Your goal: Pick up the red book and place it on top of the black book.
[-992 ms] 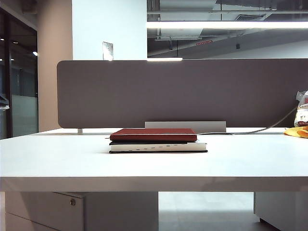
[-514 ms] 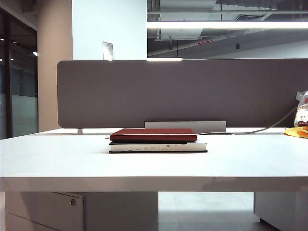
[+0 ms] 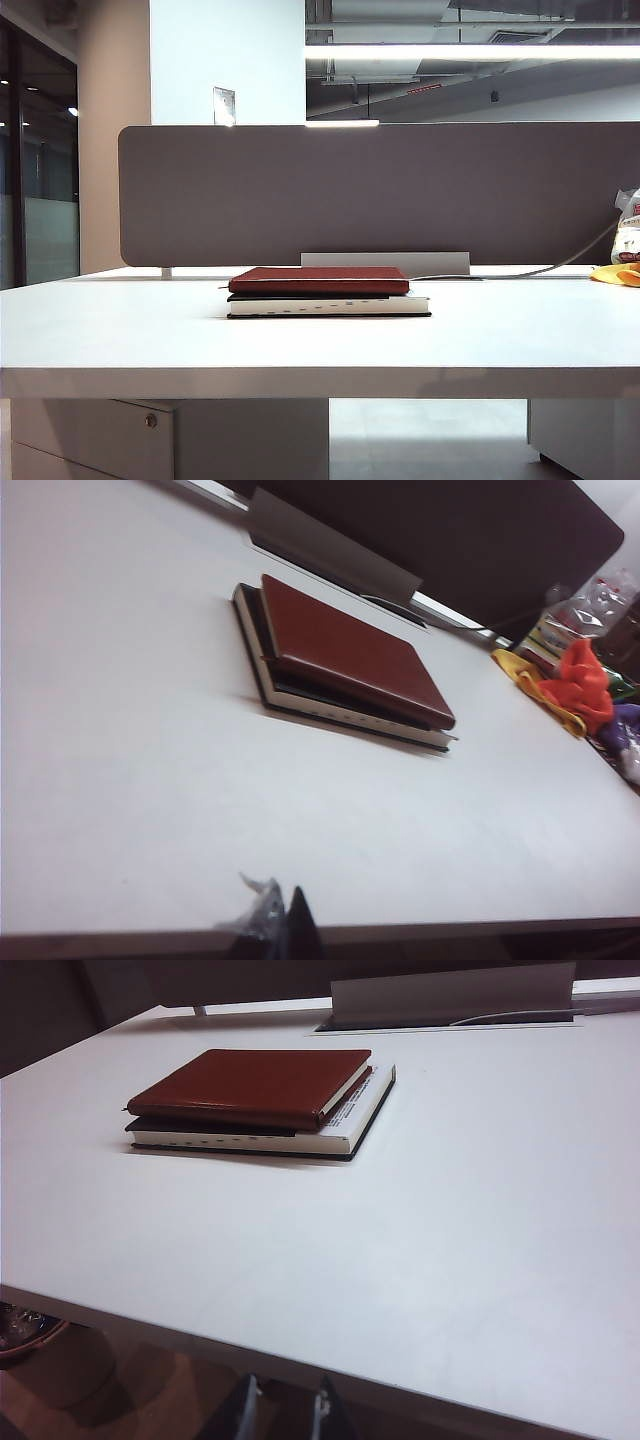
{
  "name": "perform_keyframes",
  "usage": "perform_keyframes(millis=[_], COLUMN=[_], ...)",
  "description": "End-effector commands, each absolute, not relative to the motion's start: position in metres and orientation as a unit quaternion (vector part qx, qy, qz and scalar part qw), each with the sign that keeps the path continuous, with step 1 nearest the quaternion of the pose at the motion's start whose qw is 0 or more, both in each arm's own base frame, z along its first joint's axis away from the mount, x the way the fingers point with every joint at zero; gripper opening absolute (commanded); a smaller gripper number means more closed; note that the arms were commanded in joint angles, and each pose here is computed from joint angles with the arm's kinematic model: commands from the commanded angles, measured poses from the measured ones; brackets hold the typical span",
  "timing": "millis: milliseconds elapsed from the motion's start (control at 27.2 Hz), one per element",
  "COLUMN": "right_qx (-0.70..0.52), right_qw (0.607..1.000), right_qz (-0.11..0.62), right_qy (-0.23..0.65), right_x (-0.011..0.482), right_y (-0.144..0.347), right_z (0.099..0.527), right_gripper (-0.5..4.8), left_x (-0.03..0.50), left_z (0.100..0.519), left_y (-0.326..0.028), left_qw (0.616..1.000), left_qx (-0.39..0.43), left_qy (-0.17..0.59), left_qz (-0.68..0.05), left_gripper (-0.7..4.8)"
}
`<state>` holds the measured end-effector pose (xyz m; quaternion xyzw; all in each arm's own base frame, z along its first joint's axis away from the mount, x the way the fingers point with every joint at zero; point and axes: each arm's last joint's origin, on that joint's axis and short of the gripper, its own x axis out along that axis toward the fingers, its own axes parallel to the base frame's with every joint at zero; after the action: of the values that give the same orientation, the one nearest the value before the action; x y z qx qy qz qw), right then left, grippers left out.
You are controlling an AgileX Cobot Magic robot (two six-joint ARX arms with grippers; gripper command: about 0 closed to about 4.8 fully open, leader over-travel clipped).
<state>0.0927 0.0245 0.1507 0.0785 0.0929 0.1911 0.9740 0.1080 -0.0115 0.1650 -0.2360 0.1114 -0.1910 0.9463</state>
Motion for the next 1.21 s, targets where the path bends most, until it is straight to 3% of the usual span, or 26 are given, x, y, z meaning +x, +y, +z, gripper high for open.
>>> perform_keyframes(millis=[37, 661, 1213], right_qx=[0.079, 0.08, 0.079], right_qw=[0.974, 0.974, 0.974], right_qz=[0.193, 0.193, 0.193], right_qy=[0.091, 0.091, 0.091], right_x=[0.093, 0.093, 0.093], right_y=[0.025, 0.025, 0.025], right_z=[0.15, 0.15, 0.15], right_gripper=[0.81, 0.81, 0.81], left_x=[0.104, 0.092, 0.093], left_z=[0.164, 0.162, 0.154], left_y=[-0.011, -0.009, -0.003], left_qw=[0.951, 0.962, 0.984], left_qx=[-0.22, -0.204, -0.134], left_qy=[0.111, 0.097, 0.106], left_qz=[-0.186, -0.155, -0.042], left_gripper=[-0.06, -0.06, -0.06])
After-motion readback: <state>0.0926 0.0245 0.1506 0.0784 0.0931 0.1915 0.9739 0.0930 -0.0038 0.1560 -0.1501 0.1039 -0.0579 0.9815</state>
